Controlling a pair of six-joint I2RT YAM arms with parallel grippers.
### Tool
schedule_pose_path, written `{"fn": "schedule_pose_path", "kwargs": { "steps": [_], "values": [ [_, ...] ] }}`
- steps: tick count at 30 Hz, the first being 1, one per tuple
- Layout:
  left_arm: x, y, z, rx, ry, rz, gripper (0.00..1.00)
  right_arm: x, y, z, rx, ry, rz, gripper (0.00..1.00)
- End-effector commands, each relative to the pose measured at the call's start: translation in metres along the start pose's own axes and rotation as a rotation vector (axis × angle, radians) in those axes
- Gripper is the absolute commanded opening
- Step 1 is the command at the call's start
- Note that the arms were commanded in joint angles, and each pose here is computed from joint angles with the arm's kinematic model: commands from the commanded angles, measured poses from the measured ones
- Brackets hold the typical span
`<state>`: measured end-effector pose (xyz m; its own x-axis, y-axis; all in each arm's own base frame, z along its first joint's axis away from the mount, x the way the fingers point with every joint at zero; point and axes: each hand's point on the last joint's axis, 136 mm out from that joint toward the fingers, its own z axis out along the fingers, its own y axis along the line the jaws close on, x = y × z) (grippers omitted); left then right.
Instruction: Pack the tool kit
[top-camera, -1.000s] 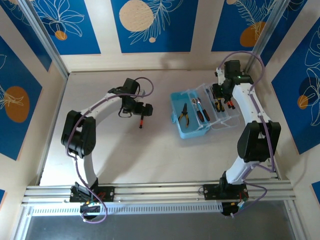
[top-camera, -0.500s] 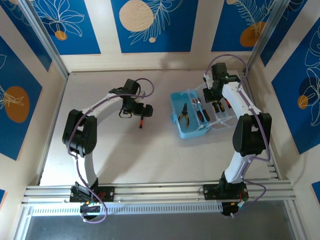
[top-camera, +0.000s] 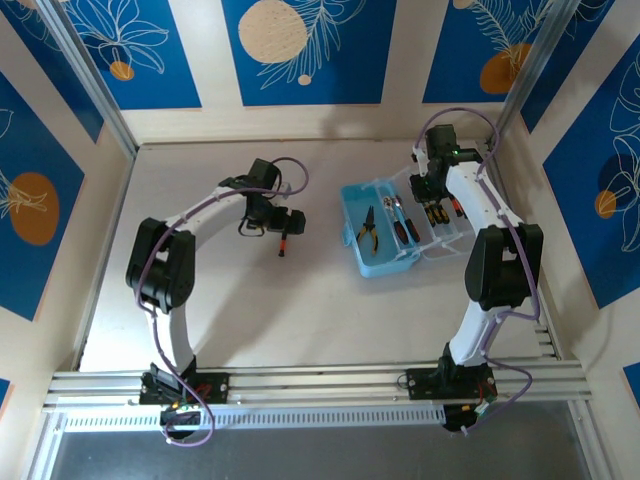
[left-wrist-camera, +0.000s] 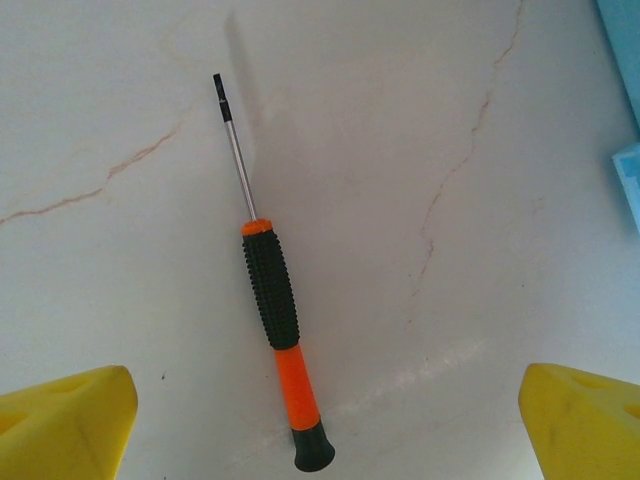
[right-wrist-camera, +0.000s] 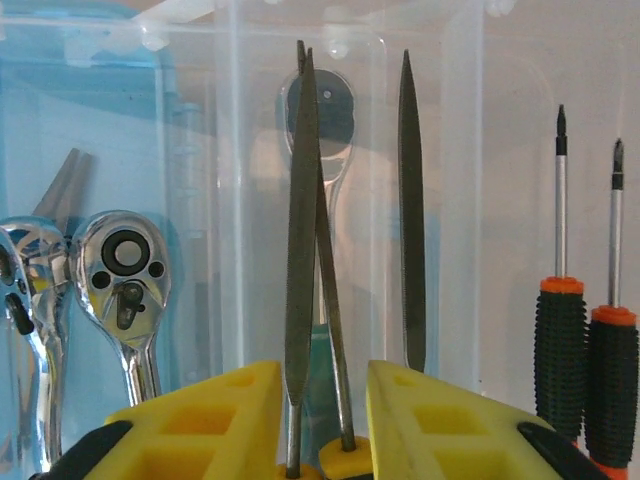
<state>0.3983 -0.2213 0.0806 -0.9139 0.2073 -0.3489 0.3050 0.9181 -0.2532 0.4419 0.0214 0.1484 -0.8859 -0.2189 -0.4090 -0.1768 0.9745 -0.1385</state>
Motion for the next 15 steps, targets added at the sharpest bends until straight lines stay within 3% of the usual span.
{"fn": "schedule_pose_path", "kwargs": {
  "steps": [1, 6, 15],
  "values": [
    [0.008, 0.0, 0.01, 0.003, 0.042, 0.008, 0.95, -0.002, -0.001, -0.021, -0.001, -0.011, 0.004, 0.35],
    [0.012, 0.001, 0.016, 0.007, 0.057, 0.004, 0.87, -0.005, -0.002, -0.041, -0.001, -0.046, 0.015, 0.45],
    [0.022, -0.002, 0.033, 0.012, 0.102, 0.005, 0.78, -0.007, 0.028, -0.08, -0.111, -0.135, 0.027, 0.84]
  ]
}}
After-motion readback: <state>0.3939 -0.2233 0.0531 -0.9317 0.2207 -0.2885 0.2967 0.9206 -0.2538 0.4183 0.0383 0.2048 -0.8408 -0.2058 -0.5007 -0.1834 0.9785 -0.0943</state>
